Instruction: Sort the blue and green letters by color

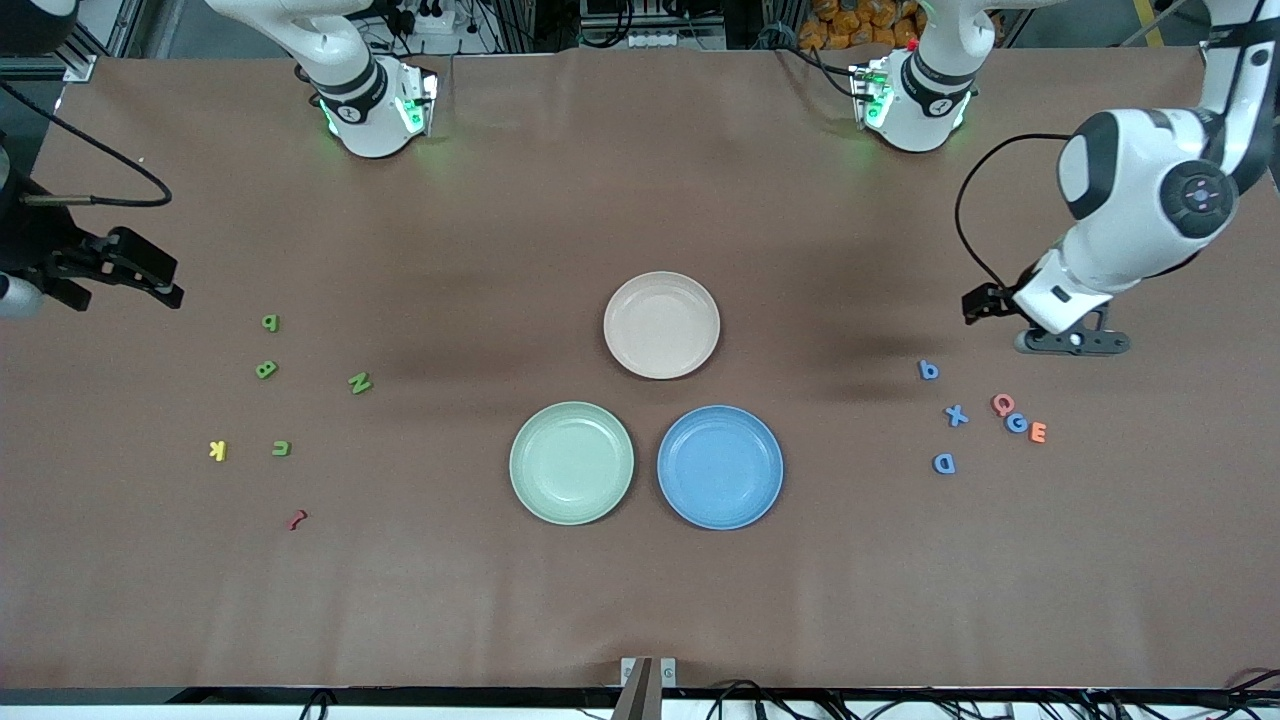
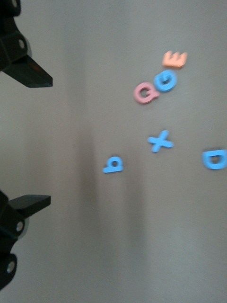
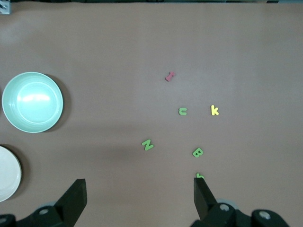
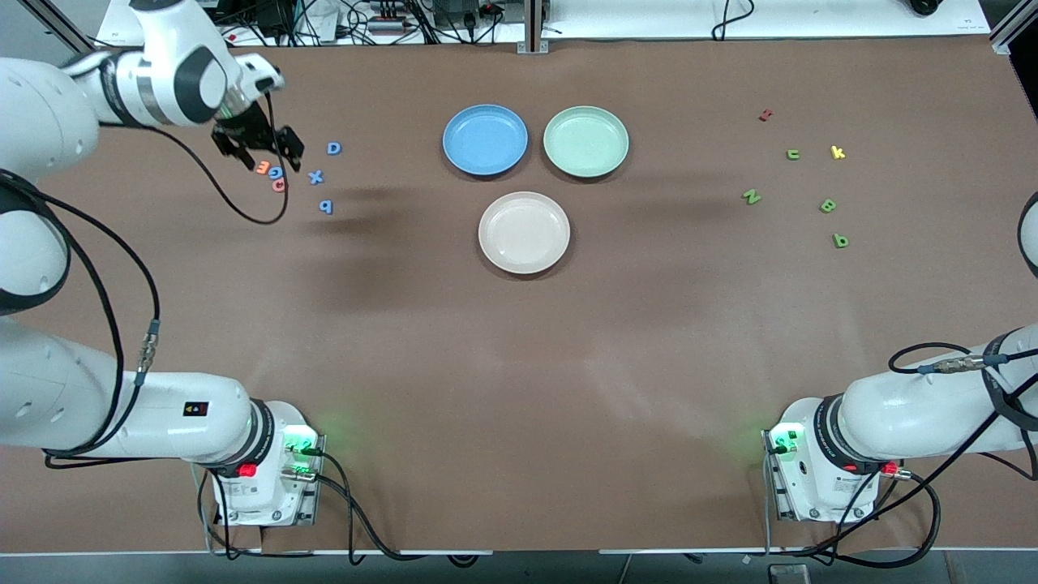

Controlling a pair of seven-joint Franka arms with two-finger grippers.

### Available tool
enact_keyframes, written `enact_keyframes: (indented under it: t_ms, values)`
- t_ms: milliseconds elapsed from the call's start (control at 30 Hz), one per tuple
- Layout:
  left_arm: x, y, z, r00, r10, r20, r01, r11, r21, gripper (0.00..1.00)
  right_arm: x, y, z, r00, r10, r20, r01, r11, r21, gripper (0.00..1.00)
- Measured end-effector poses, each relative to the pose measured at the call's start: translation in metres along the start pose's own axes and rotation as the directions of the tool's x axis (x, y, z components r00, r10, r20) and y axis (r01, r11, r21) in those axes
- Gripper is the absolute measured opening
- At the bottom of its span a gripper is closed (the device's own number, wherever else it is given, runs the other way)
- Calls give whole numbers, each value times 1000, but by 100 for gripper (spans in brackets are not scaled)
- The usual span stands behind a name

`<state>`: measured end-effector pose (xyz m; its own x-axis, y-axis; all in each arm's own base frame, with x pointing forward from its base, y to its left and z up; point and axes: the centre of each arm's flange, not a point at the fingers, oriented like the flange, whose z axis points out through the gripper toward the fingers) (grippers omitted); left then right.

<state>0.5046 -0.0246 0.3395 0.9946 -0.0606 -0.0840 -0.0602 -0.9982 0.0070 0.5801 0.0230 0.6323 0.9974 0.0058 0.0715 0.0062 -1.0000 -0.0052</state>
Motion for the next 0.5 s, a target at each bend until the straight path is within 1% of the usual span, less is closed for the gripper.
enact_keyframes:
  t_ms: [133, 267, 500]
  values:
    - [-10, -7, 25, 999, -15, 42, 15, 1000, -2, 100, 2, 6, 25, 1000, 11, 14, -10, 1000, -2, 100]
    - [-12, -24, 50, 996, -52, 71, 53, 999, -5, 100, 4, 11, 61, 1000, 20, 14, -20, 1000, -3, 100]
    - [-2, -31, 105, 989, -133, 71, 133, 991, -4, 100, 2, 15, 137, 1000, 25, -11, -25, 1000, -4, 100]
